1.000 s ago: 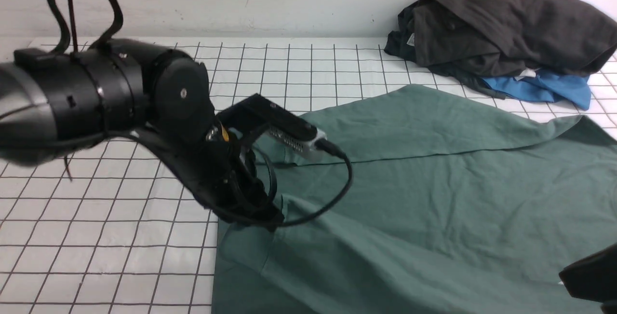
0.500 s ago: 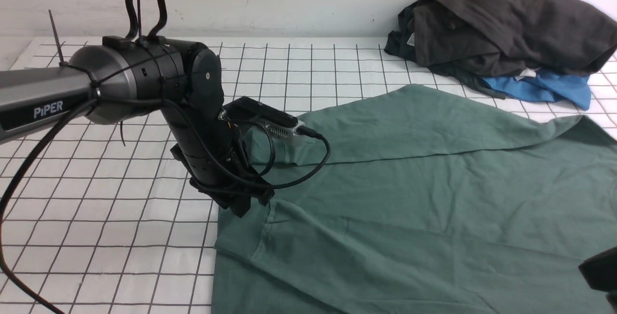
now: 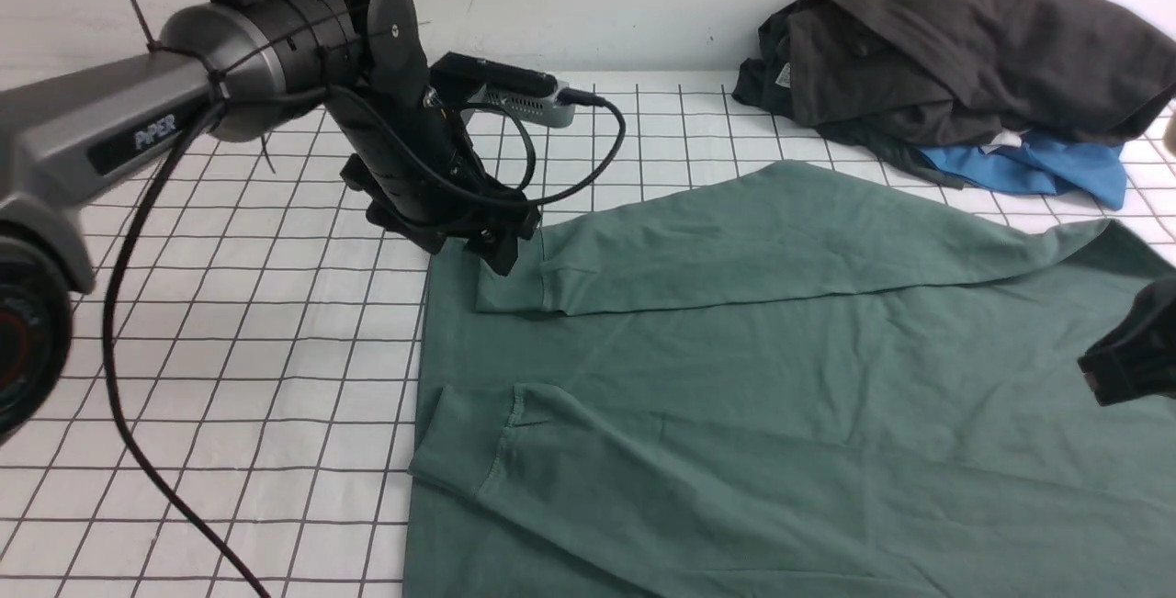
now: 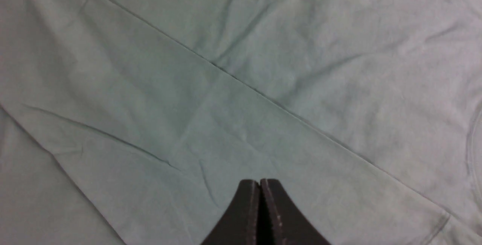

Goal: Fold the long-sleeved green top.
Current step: Use the left arm to clamp the cuff farthest from it, then use the left arm to drag and drop the cuff onto the cuff closest to the left arm, then use both arms simultaneously to clamp the lower edge of the clothing fabric

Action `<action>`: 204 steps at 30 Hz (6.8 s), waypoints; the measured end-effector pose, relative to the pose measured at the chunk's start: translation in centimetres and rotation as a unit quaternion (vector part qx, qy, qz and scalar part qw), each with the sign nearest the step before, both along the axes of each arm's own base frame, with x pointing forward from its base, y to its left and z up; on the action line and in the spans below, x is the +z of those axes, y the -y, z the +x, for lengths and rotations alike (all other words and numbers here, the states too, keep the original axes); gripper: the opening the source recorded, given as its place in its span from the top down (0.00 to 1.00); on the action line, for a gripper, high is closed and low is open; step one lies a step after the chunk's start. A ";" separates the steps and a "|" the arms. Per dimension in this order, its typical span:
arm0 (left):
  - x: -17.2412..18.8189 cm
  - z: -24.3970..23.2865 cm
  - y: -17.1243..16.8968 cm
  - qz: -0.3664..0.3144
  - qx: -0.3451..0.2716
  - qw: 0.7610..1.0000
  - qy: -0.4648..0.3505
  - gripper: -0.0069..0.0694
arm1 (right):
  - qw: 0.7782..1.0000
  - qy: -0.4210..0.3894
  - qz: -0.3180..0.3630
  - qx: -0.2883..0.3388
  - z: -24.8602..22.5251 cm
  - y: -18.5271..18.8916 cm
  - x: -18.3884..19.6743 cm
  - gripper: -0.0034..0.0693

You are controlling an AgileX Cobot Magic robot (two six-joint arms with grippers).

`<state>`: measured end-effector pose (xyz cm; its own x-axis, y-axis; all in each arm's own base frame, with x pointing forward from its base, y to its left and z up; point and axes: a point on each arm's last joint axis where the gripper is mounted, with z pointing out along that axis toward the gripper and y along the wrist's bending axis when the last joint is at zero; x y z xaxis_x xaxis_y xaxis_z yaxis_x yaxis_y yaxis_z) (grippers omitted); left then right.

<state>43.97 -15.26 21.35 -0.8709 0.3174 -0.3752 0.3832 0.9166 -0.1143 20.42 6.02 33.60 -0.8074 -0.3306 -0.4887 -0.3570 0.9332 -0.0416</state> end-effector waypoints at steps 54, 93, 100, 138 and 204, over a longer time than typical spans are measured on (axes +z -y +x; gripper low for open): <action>-0.1 -17.8 0.4 -0.009 -0.198 0.968 -0.152 0.44 | 0.996 -0.045 0.049 0.057 -0.3 -1.4 -0.6 0.97; -6.9 -32.9 6.4 0.200 -0.412 0.878 -0.136 0.26 | 0.980 -0.055 0.033 0.187 -2.4 -5.3 -0.6 0.97; -6.5 -32.9 6.2 0.194 -0.411 0.883 -0.121 0.44 | 0.980 -0.055 0.032 0.187 -2.4 -5.3 -0.6 0.97; -5.6 -30.0 3.6 0.167 -0.371 0.901 -0.148 0.91 | 0.981 -0.049 0.033 0.186 -2.3 -5.3 -0.6 0.97; -3.2 -25.4 -3.3 0.138 -0.250 0.941 -0.182 0.91 | 0.880 -0.128 -0.251 0.383 -6.6 -0.7 -17.3 0.93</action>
